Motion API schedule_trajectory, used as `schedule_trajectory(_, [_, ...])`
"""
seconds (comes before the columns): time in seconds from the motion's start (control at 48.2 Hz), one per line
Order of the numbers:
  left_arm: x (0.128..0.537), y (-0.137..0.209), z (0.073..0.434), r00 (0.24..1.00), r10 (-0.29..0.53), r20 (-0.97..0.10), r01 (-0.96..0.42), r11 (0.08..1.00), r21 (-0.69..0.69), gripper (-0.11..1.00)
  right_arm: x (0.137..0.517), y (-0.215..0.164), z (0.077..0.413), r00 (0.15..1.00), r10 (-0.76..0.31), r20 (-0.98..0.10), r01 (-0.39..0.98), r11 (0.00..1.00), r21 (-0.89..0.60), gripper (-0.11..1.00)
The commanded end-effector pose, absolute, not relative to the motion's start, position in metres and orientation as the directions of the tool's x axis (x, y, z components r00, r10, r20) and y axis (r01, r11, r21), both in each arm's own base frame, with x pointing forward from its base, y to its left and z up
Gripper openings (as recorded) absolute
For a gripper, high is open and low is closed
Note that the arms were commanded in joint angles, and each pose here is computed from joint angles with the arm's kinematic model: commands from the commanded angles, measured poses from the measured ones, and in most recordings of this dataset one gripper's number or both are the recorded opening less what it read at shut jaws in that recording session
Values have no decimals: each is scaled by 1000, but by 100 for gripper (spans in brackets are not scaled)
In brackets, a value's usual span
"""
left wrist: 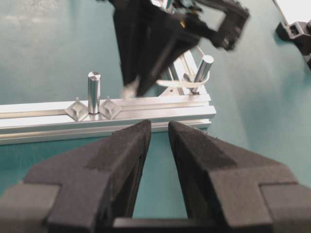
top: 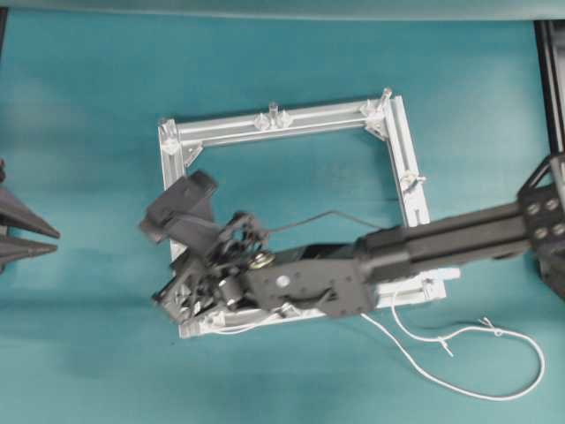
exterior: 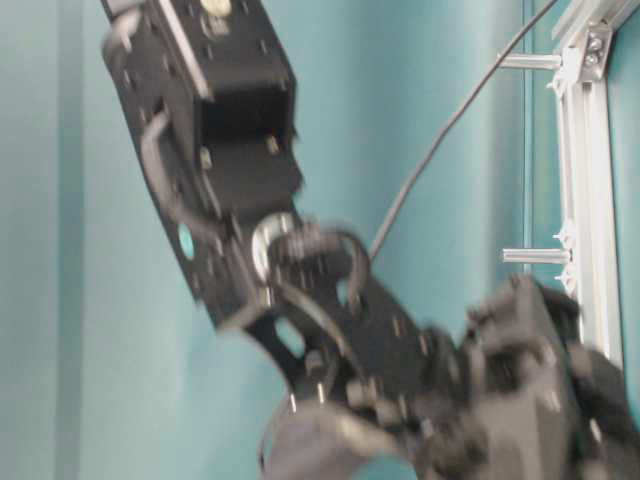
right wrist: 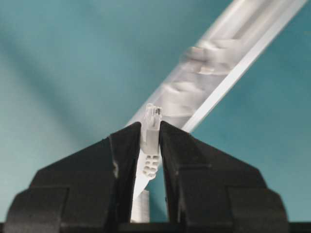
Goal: Move the cable alternately left and right between 8 pins so it hooks onto each one.
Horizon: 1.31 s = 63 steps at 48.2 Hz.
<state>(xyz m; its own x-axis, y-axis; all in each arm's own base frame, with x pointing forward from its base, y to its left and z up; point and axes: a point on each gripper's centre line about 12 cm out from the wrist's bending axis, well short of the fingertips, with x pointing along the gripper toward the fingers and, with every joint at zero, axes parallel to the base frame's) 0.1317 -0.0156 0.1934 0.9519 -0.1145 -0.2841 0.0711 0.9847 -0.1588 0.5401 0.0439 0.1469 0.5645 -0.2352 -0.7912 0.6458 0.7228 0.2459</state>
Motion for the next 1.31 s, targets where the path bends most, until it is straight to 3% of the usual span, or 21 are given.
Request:
schedule_trajectory(0.0, [133, -16, 198, 955, -114, -272, 74, 985, -153, 36, 530, 34, 184, 614, -244, -750, 637, 715, 289, 15])
schedule_trajectory(0.498, [133, -16, 198, 955, -114, -272, 74, 986, -152, 36, 489, 0, 169, 557, -269, -786, 694, 670, 263, 15])
schedule_trajectory(0.934, [133, -15, 198, 955, -113, -274, 72, 986, -153, 36, 511, -56, 177, 632, -287, -720, 653, 698, 295, 15])
schedule_trajectory(1.286, [133, -16, 198, 955, -114, -272, 74, 986, -152, 36, 549, -68, 171, 658, -294, -693, 620, 734, 277, 15])
